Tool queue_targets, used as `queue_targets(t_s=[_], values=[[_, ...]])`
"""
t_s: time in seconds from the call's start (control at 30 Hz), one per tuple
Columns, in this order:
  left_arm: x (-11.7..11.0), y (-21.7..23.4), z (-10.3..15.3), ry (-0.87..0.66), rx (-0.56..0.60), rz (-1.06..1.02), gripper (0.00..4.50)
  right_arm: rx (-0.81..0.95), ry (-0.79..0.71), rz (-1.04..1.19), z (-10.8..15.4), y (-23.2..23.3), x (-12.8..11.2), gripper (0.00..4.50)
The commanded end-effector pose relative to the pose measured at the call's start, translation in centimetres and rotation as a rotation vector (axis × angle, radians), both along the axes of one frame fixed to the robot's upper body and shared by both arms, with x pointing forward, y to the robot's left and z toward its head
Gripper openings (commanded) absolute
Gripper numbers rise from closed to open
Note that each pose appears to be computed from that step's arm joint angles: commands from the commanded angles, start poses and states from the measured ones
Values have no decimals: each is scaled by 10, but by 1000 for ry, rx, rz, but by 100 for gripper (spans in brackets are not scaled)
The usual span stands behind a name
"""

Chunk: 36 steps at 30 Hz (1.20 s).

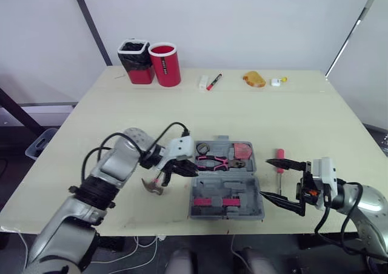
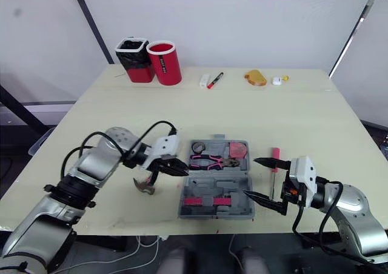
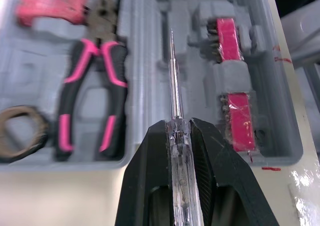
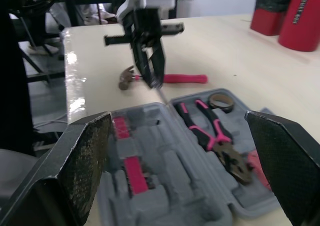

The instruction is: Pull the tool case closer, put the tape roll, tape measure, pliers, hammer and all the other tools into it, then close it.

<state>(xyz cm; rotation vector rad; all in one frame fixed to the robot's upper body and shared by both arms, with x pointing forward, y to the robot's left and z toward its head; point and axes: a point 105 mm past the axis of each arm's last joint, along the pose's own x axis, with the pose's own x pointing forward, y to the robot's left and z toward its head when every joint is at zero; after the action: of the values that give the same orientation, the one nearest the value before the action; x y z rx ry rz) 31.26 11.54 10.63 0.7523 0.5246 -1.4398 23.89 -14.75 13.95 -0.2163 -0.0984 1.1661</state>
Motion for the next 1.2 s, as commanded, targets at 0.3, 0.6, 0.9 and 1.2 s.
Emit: queue_targets(t_s=[0.3,0.6,0.9,1.2], values=[[6,-44,-8,-59,96,-57,9,-17,-49,-35,7,-9,1,450],[5,-62,-16,-48,125,-49,9,-11,-53,-37,6,-5,1,450],[12,-57,-6,-82,114,-9,9,-6,-51,-45,4,-4,-1,450],[6,-52,-17,-58,168,-32,9,-15,-47,-41,2,-5,0,450]])
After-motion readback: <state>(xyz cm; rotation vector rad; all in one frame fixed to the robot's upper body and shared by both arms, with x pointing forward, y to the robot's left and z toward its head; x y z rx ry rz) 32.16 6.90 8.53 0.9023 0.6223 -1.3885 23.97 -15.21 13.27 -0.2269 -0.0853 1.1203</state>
